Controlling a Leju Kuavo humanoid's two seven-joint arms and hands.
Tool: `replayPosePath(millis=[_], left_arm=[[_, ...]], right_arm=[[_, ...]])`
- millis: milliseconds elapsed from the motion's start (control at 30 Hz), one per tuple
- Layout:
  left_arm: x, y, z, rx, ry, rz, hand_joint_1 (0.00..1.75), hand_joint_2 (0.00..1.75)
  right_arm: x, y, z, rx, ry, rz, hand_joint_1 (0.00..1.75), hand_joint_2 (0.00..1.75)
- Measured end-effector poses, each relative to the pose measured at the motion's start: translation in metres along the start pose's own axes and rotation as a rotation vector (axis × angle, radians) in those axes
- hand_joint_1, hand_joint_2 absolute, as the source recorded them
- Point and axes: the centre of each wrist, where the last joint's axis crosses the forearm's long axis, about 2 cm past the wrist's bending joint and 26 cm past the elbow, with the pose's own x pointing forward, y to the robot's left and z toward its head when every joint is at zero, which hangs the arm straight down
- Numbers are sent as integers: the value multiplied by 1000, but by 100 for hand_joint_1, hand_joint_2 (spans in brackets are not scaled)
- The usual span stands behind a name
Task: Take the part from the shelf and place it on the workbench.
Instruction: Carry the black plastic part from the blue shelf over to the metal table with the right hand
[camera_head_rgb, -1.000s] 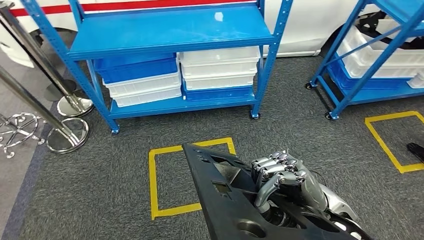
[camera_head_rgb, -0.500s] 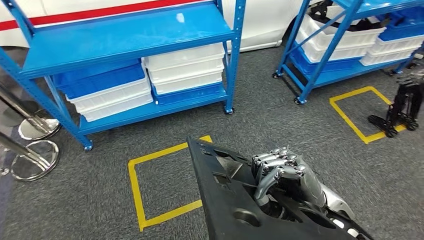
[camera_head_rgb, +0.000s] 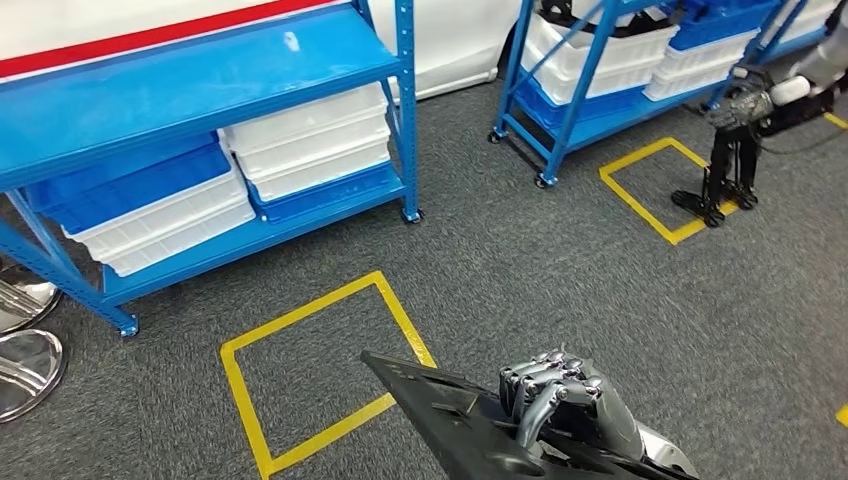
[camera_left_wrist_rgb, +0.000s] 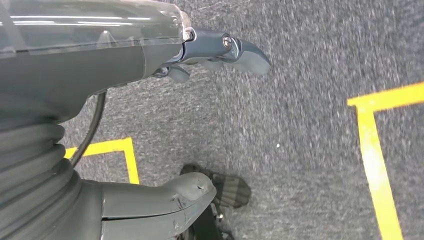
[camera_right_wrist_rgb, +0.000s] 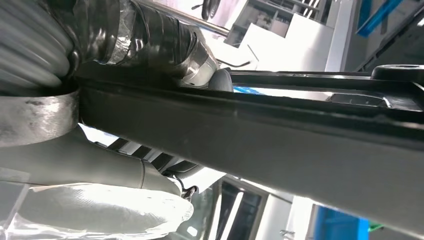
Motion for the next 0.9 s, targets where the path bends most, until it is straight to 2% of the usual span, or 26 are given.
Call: replayPosePath(millis=[167,367,500,767,900], left_arm=[[1,0,0,-10,-28,13,0,175],[3,20,-5,6,-52,23,0,175],[8,32,-8,23,-64,20,0,175],[9,38,-9,26,-74,19,0,175],[15,39,-10,-4,-99,11,0,175]], right_arm=[[-2,8,10,-20,24,-83,171,175],[-8,14,16,-62,14,-138,171,175],[-12,17,16,-82,11,-149,171,175],[-14,17,18,-95,15,-146,171,175],[-16,13,10,-94,-8,-119,171,175]])
